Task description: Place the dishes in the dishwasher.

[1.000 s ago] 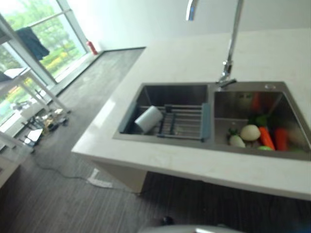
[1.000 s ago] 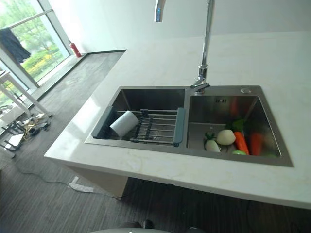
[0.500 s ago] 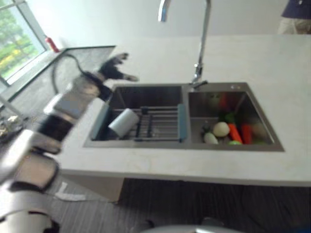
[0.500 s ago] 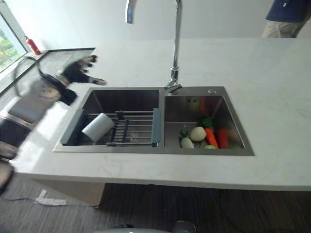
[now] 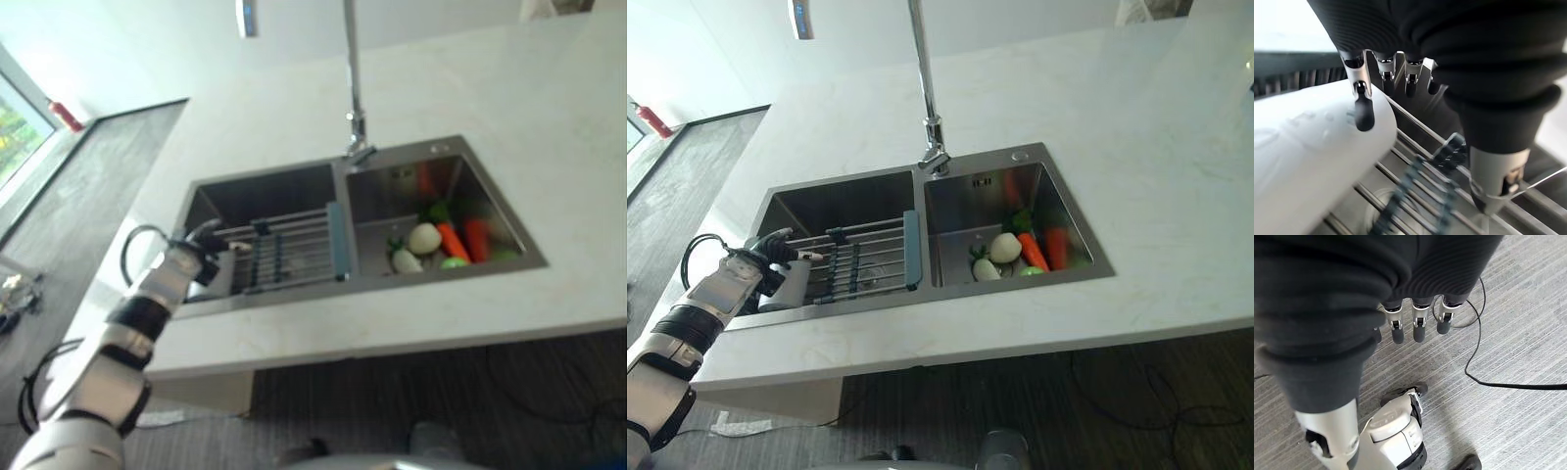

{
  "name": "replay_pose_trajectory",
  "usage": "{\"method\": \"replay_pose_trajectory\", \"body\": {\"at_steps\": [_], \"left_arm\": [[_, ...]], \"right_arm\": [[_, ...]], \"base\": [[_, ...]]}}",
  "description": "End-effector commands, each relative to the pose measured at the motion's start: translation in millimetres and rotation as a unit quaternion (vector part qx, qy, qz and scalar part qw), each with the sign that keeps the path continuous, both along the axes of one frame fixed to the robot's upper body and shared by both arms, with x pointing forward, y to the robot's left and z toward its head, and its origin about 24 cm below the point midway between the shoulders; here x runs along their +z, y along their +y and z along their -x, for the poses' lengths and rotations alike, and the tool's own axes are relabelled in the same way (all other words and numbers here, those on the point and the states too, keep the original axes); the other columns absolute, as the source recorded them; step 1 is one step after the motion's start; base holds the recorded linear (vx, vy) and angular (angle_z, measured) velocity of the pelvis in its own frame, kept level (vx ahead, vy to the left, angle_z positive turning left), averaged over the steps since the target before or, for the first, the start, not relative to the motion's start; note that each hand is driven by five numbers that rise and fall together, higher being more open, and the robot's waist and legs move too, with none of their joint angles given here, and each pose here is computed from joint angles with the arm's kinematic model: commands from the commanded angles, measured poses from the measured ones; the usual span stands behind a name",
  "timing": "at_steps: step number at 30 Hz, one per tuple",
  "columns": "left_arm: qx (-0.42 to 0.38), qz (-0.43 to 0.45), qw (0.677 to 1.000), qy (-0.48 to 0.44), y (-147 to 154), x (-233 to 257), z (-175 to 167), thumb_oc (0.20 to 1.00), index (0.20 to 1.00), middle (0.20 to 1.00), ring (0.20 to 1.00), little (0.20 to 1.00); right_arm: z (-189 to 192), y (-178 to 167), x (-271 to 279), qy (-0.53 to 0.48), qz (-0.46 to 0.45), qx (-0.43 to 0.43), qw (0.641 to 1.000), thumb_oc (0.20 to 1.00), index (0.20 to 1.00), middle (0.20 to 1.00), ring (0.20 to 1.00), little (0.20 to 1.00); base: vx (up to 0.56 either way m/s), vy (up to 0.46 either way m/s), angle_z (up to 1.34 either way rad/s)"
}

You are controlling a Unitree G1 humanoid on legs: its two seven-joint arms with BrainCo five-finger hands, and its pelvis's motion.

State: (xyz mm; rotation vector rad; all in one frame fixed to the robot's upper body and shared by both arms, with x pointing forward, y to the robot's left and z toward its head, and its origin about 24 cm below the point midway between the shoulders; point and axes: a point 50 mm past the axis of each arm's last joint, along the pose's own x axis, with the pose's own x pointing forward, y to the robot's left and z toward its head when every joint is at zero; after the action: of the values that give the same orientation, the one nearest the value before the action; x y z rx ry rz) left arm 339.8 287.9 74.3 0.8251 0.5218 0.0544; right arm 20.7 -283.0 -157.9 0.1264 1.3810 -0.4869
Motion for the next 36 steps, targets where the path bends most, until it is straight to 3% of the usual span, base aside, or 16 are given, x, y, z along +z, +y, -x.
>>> {"method": "replay_pose_trajectory", "body": {"at_steps": [1, 6, 9, 18, 36], "left_arm": [[0.014, -0.111, 0.992, -0.049, 24, 24, 0, 1.000, 1.000, 1.000, 1.000, 1.000], [0.003, -0.163, 0.984, -0.079, 20, 28, 0, 1.000, 1.000, 1.000, 1.000, 1.000], [-0.023, -0.197, 0.970, -0.142, 11, 47, -5, 1.000, 1.000, 1.000, 1.000, 1.000], [-0.036, -0.183, 0.962, -0.200, 0, 61, 2, 1.000, 1.000, 1.000, 1.000, 1.000], [0.061, -0.111, 0.988, -0.090, 15, -6, 24, 1.000, 1.000, 1.000, 1.000, 1.000]], "right_arm": [[-1, 1, 0, -0.004, -0.002, -0.001, 1.000, 1.000, 1.000, 1.000, 1.000, 1.000], [-1, 0, 0, -0.009, -0.003, 0.000, 1.000, 1.000, 1.000, 1.000, 1.000, 1.000], [-4, 2, 0, -0.015, -0.006, 0.001, 1.000, 1.000, 1.000, 1.000, 1.000, 1.000], [-1, 5, -2, -0.019, -0.005, -0.008, 1.000, 1.000, 1.000, 1.000, 1.000, 1.000], [-8, 2, 0, -0.029, -0.002, -0.005, 1.000, 1.000, 1.000, 1.000, 1.000, 1.000]], "base": [[0.02, 0.036, 0.01], [0.01, 0.005, 0.00], [0.03, 0.013, 0.01], [0.02, 0.006, 0.01], [0.00, 0.001, 0.02]]}}
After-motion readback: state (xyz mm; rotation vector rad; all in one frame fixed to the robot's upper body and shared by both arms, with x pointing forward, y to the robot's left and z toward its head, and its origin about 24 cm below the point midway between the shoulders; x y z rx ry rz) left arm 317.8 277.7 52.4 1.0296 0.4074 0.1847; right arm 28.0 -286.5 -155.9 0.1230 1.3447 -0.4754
